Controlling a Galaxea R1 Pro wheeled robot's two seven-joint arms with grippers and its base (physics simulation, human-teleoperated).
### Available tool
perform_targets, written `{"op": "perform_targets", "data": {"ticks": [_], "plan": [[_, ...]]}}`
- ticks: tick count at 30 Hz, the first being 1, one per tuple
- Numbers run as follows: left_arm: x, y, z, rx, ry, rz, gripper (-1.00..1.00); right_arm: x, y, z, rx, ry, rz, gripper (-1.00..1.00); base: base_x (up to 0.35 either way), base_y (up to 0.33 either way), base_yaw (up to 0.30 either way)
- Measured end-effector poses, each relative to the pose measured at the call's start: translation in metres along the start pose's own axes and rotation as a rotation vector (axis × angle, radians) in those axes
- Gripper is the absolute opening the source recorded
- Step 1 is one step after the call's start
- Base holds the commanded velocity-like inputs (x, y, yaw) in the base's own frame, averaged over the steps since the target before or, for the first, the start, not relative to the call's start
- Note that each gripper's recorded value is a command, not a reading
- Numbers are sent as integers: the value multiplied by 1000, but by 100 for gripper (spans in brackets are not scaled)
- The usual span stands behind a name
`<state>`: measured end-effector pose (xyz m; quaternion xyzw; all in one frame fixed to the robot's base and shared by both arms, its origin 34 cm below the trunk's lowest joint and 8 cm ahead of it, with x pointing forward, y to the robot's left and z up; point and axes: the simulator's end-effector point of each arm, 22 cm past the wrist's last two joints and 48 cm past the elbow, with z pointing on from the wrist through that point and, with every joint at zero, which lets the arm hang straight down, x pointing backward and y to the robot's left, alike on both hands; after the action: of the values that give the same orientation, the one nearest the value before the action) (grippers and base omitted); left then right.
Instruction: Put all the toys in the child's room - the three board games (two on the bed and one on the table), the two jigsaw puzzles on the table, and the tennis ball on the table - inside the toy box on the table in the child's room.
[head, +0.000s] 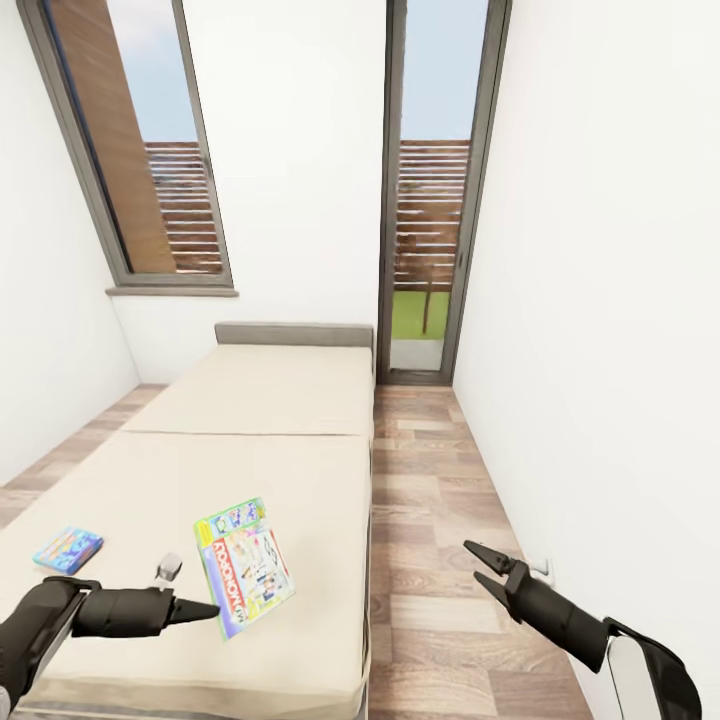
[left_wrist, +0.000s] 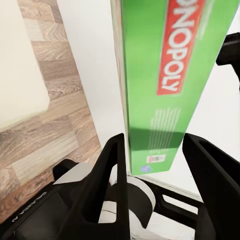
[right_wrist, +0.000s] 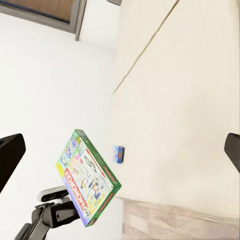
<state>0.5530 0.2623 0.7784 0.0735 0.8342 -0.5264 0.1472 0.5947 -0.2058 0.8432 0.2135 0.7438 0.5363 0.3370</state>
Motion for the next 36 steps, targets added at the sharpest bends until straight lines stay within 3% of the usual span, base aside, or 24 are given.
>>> {"op": "perform_targets", "data": {"ticks": [4,10,16,36], "plan": [[-3,-7,-1,1,7,9,-100,0,-5,1,56,6,-2,100,0,0,0],[-7,-18,-3,6,8,16,-100,14,4,14,79,57,-36,100,0,0,0],[-10,-28,-2,15,11,23,-100,4,16,18,73,15,-87,100,0,0,0],[-19,-53,-15,13,10,26,-100,0,34,14,83,8,-78,100,0,0,0]]}}
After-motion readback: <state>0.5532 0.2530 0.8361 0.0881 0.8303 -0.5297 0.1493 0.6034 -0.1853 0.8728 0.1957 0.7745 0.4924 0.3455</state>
